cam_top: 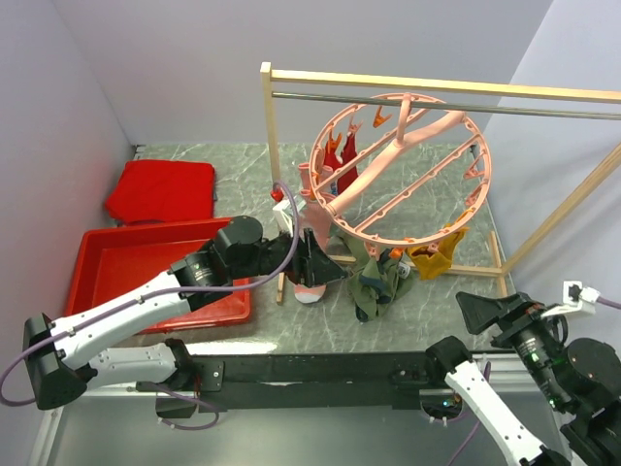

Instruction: Remove the socks clipped to the hanger

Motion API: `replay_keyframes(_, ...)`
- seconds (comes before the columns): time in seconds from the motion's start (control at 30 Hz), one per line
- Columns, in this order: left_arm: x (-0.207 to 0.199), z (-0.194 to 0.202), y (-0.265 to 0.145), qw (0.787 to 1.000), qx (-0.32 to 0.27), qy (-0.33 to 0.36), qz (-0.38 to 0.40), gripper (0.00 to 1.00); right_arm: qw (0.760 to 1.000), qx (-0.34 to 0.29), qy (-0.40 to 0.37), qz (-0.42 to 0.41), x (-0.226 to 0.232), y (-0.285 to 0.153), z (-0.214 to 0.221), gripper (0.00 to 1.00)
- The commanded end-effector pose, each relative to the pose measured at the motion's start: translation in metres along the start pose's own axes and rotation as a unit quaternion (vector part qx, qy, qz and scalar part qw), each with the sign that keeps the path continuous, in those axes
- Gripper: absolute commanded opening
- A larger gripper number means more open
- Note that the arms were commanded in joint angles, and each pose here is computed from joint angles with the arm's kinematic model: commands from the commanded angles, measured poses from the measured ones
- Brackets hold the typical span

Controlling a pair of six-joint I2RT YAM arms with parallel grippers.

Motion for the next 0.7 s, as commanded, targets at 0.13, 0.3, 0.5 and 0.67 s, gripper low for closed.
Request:
replay_keyframes(0.13, -0.026, -0.009, -0.008, 0.998, -0.034, 0.042, 0.026, 0.75, 0.990, -0.002, -0.101, -0.096, 0.045, 0.052, -0.019, 0.96)
replay_keyframes(0.3, -0.026, -0.010, -0.010, 0.998, -0.037, 0.042, 0.021, 0.75, 0.986, 0.042, -0.139, -0.084, 0.052, 0.089, -0.013, 0.98)
replay_keyframes(0.5, -0.038, -0.012, -0.017, 0.997, -0.037, 0.048, 0.038, 0.74, 0.978, 0.058, -0.173, -0.100, 0.055, 0.108, -0.003, 0.97)
replay_keyframes(0.67, -0.055, -0.006, -0.018, 0.997, 0.006, 0.053, 0.063, 0.71, 0.974, 0.046, -0.199, -0.102, 0.055, 0.111, -0.007, 0.93)
Point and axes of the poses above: each gripper's point midway between its finger pads, its own y axis out along the fingers, its own x axis along the line the jaws close on, z = x × y, the point moved 4 cm from there along -y, back along the fingers, and after that the axes turned 13 degrees about -y, right-handed, at the moved point
